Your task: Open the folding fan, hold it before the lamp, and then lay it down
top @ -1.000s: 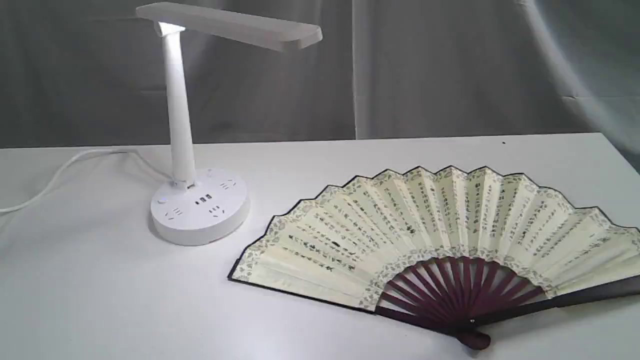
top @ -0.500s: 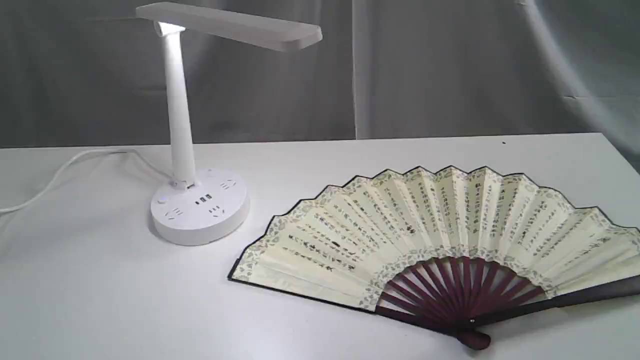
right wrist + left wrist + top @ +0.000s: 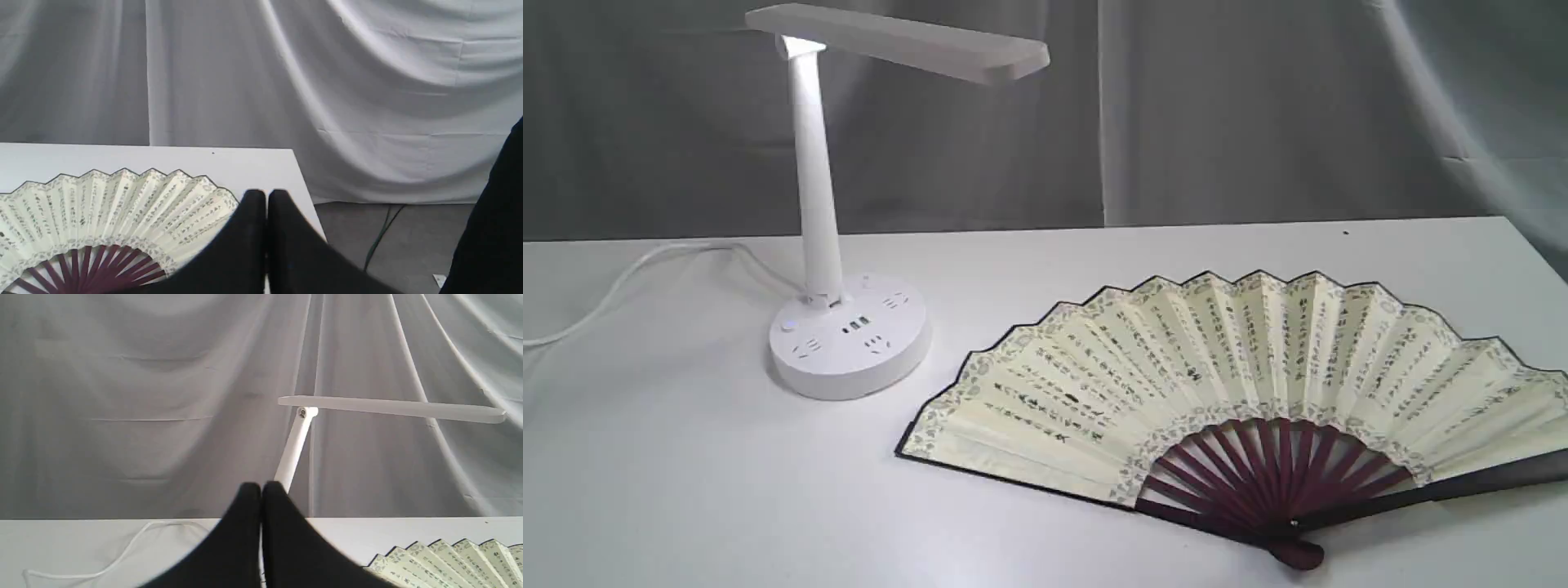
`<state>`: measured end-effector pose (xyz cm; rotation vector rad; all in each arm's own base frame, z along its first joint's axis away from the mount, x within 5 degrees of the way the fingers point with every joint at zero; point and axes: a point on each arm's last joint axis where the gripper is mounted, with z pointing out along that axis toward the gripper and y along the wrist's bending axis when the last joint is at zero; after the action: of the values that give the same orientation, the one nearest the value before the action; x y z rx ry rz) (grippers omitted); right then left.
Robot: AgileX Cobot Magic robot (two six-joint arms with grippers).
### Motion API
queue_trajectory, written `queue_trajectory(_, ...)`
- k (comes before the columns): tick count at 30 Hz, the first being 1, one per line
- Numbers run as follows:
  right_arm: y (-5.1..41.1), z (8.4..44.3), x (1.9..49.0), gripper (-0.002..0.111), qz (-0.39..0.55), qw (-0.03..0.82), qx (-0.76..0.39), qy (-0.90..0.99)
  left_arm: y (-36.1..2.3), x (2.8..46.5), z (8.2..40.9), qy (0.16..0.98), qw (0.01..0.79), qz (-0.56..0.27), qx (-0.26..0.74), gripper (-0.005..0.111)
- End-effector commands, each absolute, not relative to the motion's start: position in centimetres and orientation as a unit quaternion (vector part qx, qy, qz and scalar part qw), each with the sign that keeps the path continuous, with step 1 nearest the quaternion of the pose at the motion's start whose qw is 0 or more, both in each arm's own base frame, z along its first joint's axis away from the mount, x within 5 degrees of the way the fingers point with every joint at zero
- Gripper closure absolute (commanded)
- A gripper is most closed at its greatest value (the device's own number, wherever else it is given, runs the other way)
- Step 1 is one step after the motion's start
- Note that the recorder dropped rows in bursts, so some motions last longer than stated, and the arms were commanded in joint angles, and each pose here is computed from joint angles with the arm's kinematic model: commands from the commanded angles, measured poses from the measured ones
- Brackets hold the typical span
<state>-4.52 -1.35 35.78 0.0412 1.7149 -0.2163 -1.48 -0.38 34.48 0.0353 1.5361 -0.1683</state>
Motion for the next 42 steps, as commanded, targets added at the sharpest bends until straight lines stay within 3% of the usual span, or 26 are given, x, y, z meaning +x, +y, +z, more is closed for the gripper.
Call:
queue_trajectory(1, -1.6, 35.5, -5.1, 0.108, -0.108, 0.643, 0.023, 0.758, -0.4, -0.8, 34.0, 0.683, 0.725, -0.084, 0.008, 0.107)
queue_trajectory(7, -1.6, 34.8, -4.0, 0.108, -0.118, 0.645, 0.011, 0.755, -0.4, 0.8, 32.8, 0.647, 0.756, -0.095, -0.005, 0.107)
queue_trajectory(14, -0.3, 33.4, -1.0, 0.108, -0.031, 0.702, 0.004, 0.711, -0.2, 2.8, 29.4, 0.666, 0.745, -0.040, 0.014, 0.107)
queue_trajectory(34, -0.1, 20.8, 5.6, 0.108, -0.001, 0.702, 0.007, 0.712, -0.5, 5.5, 22.0, 0.648, 0.760, -0.040, 0.019, 0.107)
queue_trajectory(42, -0.1, 19.8, 5.6, 0.108, -0.022, 0.679, -0.011, 0.734, -0.5, 5.6, 21.6, 0.665, 0.746, -0.034, 0.024, 0.107)
